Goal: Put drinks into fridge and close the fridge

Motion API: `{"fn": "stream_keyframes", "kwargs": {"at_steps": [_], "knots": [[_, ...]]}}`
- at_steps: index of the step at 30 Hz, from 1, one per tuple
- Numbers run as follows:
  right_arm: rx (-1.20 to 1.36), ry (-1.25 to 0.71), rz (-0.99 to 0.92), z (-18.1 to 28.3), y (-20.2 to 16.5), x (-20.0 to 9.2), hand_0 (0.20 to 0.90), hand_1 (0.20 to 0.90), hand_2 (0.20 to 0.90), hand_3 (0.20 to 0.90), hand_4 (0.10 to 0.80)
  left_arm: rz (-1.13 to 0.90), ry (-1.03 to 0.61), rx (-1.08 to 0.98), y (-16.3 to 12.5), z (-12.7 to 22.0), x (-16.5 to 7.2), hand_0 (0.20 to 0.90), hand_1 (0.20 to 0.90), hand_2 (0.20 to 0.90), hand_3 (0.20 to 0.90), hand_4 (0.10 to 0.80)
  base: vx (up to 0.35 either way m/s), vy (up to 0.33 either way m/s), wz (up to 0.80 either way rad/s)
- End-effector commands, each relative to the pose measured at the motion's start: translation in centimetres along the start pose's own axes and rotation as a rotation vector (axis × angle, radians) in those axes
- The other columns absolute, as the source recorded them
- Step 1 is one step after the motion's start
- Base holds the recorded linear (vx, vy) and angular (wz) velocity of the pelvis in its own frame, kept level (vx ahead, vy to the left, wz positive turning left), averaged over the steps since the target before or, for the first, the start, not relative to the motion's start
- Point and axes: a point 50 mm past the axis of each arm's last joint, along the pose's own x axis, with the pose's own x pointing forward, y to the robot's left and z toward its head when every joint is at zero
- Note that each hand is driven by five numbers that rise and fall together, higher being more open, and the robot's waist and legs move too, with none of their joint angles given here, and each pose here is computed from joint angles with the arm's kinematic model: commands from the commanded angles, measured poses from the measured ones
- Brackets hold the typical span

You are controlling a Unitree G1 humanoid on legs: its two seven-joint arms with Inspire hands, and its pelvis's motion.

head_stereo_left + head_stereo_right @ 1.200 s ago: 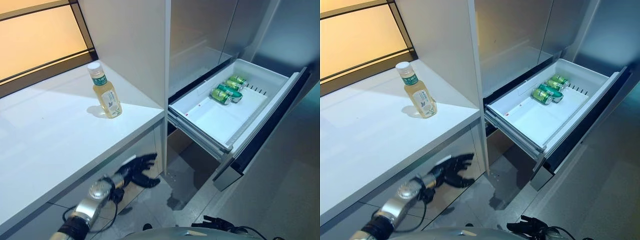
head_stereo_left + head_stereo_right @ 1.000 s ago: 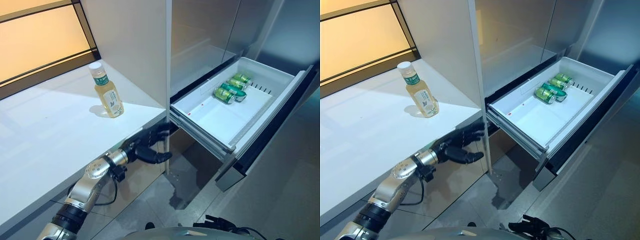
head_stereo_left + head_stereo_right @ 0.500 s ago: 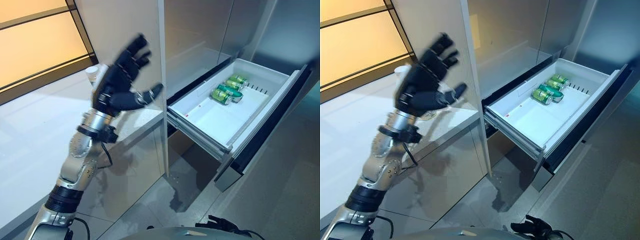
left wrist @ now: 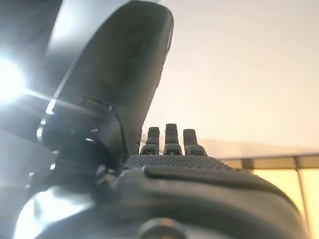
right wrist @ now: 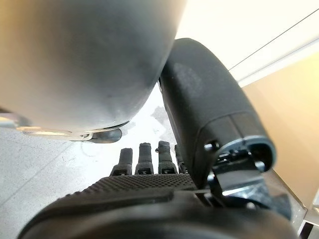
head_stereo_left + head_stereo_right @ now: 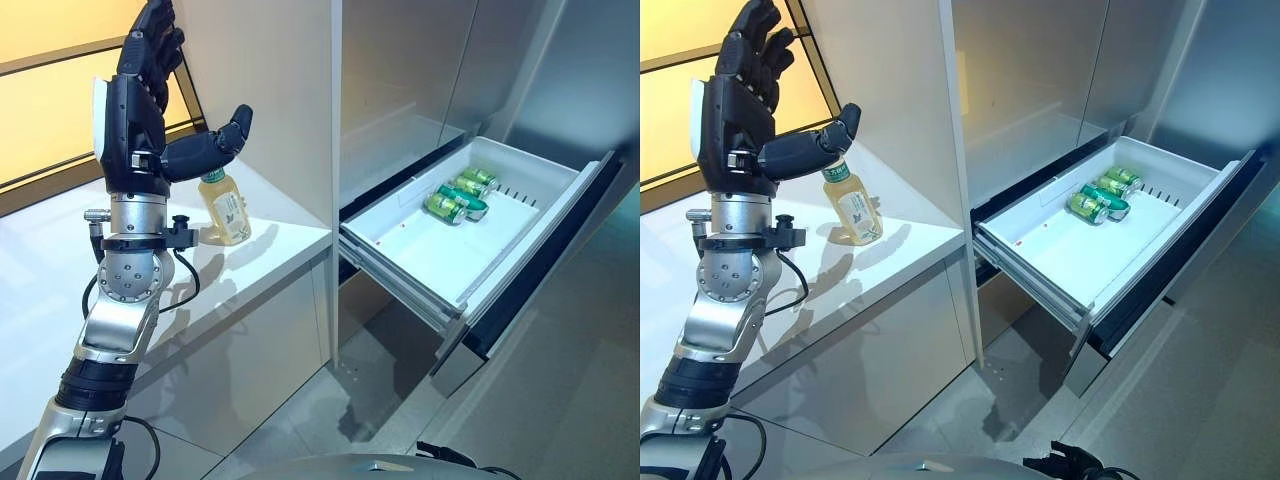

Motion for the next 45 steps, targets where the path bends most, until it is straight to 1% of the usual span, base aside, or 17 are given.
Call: {"fn": "stream_keyframes", "kwargs": {"at_steps": [1,9,17,24,29,45], "knots": [[-0.062,0.032,0.025,-0.3,0.5,0.1,0.9,0.9,0.9,0.9,0.8,0.115,-0.147,0.017,2.0,2.4,3.5,0.9,0.9,0.9,0.9,0.8,0.0,0.0,0.0],[-0.069,0.048,0.018,-0.4,0.1,0.0,0.9,0.9,0.9,0.9,0.8,0.186,-0.012,0.034,3.2,-0.1,3.8,0.9,0.9,0.9,0.9,0.8,0.0,0.0,0.0],[-0.072,0.049,0.011,-0.4,-0.5,-0.1,0.9,0.9,0.9,0.9,0.8,0.141,0.077,-0.057,3.1,-1.5,4.0,0.9,0.9,0.9,0.9,0.8,0.0,0.0,0.0],[-0.077,0.058,0.013,-0.5,-0.5,-0.1,0.9,0.9,0.9,0.9,0.8,0.142,0.14,-0.053,3.5,-2.9,3.5,0.9,0.9,0.9,0.9,0.8,0.0,0.0,0.0],[-0.075,0.059,0.011,-0.5,-0.6,-0.2,0.9,0.9,0.9,0.9,0.8,0.108,0.153,-0.104,3.2,-3.3,3.3,0.9,0.9,0.9,0.9,0.8,0.0,0.0,0.0],[-0.077,0.065,0.012,-0.6,-0.9,-0.3,0.9,0.9,0.9,0.9,0.8,0.06,0.239,-0.036,2.9,-5.2,2.5,0.9,0.9,0.9,0.9,0.8,0.0,0.0,0.0]]}}
